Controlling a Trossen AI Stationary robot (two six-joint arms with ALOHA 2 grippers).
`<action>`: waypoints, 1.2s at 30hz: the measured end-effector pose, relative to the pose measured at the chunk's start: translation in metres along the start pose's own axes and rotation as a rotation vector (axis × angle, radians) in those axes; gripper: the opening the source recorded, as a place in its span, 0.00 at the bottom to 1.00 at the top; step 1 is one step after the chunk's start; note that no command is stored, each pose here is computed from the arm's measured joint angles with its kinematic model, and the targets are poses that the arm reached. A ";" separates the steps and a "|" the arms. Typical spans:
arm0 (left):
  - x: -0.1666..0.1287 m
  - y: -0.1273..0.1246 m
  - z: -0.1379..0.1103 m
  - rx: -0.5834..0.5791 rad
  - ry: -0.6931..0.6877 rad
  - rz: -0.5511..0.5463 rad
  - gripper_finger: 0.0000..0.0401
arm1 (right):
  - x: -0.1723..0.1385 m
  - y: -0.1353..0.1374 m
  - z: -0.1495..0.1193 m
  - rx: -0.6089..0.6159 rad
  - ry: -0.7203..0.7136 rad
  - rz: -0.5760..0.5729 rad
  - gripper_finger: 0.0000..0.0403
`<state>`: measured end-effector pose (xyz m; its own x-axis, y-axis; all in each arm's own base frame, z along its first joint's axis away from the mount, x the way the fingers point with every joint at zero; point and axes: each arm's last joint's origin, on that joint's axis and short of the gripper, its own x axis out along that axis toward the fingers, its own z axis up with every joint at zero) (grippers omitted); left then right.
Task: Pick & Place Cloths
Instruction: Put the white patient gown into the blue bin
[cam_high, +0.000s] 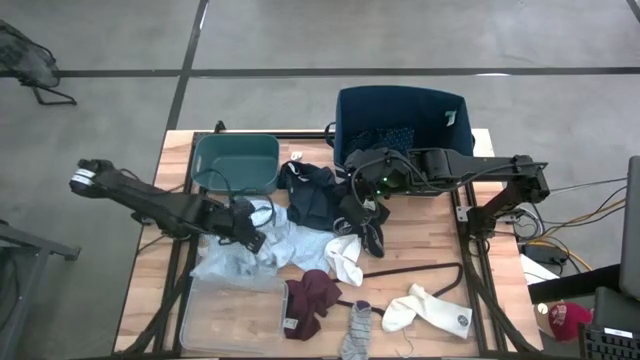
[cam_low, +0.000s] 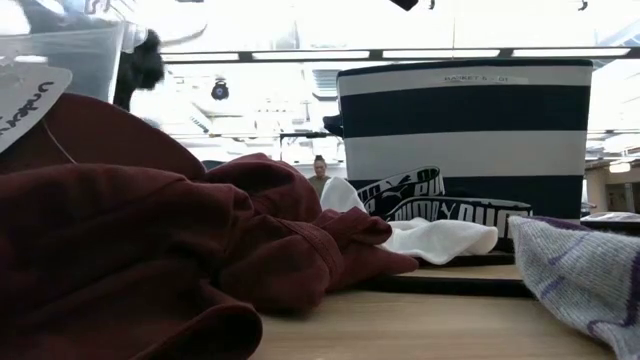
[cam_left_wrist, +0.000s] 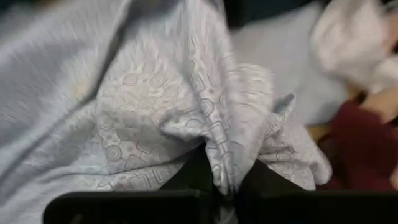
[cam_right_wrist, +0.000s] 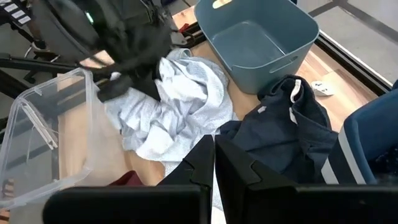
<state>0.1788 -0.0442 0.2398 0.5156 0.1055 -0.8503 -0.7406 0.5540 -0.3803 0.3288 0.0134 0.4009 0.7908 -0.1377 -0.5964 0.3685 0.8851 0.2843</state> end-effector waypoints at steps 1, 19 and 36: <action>-0.008 -0.003 0.004 0.006 -0.029 -0.007 0.07 | 0.000 0.000 0.001 -0.005 -0.008 0.004 0.03; -0.131 -0.059 0.064 0.035 -0.397 -0.221 0.07 | 0.006 0.015 0.013 -0.024 -0.136 0.178 0.08; -0.167 -0.112 0.099 0.140 -0.670 -0.198 0.07 | 0.052 0.039 0.013 -0.020 -0.266 0.236 0.80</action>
<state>0.2182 -0.0423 0.4607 0.8218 0.4523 -0.3466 -0.5668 0.7114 -0.4155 0.3906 0.0350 0.3914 0.9536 -0.0366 -0.2988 0.1525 0.9146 0.3746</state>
